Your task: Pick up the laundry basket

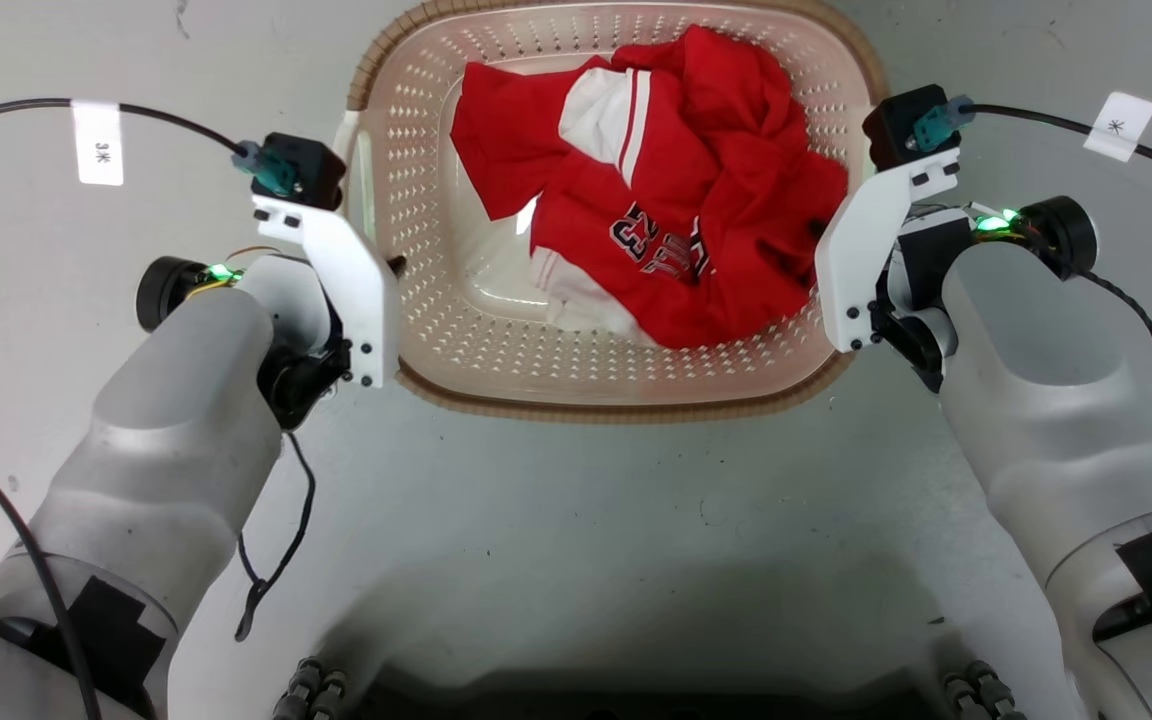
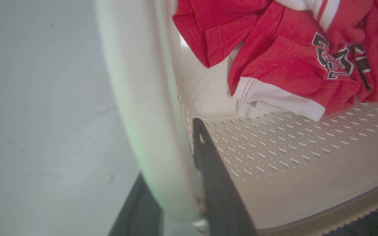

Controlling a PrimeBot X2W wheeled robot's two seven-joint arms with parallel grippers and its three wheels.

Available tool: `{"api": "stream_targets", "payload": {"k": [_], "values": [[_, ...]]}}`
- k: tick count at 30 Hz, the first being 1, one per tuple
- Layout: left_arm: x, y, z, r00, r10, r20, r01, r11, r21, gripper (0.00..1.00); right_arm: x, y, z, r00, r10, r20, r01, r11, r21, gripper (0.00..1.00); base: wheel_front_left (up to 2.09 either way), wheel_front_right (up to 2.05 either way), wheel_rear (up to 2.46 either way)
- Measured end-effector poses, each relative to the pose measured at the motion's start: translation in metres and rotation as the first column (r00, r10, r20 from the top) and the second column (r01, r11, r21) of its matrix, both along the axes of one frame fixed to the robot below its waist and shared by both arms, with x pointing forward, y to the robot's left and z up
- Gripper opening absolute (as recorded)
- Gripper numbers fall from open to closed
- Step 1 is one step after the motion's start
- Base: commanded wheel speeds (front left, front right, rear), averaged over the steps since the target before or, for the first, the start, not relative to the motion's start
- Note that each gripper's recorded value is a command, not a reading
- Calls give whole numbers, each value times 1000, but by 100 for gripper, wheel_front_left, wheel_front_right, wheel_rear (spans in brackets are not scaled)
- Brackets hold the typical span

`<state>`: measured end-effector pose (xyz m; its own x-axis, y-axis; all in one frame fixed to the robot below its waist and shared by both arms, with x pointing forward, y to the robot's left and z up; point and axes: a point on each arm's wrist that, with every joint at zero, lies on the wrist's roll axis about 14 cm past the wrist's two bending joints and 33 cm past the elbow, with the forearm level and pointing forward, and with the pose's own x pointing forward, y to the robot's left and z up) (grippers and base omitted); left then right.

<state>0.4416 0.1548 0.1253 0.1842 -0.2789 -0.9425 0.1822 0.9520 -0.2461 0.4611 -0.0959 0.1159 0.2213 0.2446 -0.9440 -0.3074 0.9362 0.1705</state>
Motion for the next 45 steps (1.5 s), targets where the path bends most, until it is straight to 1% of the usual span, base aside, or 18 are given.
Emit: {"api": "stream_targets", "payload": {"k": [9,14,18,23,28,34,38,45], "values": [[-1,-5,4,1000,-2,-3,2,1000,-17,0,0,0,3,1000,9,-6,-9,1000,-8,0,0,0,0],[0,-8,18,1000,-4,-6,4,1000,-28,0,-3,-3,16,1000,10,-28,-11,1000,-23,0,0,0,0],[-9,-10,34,999,-15,-39,14,999,-39,0,-12,-7,32,997,15,-71,-18,999,-42,0,0,0,0],[-15,-10,64,998,-25,-64,22,999,-49,0,-21,-10,61,993,13,-117,-20,998,-58,0,0,0,0],[-18,-10,100,998,-29,-63,25,998,-61,0,-28,-12,96,991,14,-130,-23,997,-72,0,0,0,0],[-25,-6,143,999,-40,-38,37,998,-58,0,-35,-9,140,994,29,-105,-37,997,-74,0,0,0,0],[-34,-1,168,999,-42,-26,41,998,-51,0,-46,-4,167,994,42,-97,-49,997,-63,0,0,0,0],[-51,-3,212,997,-81,3,81,996,-36,0,-63,-6,213,997,56,-60,-61,995,-83,0,0,0,0]]}}
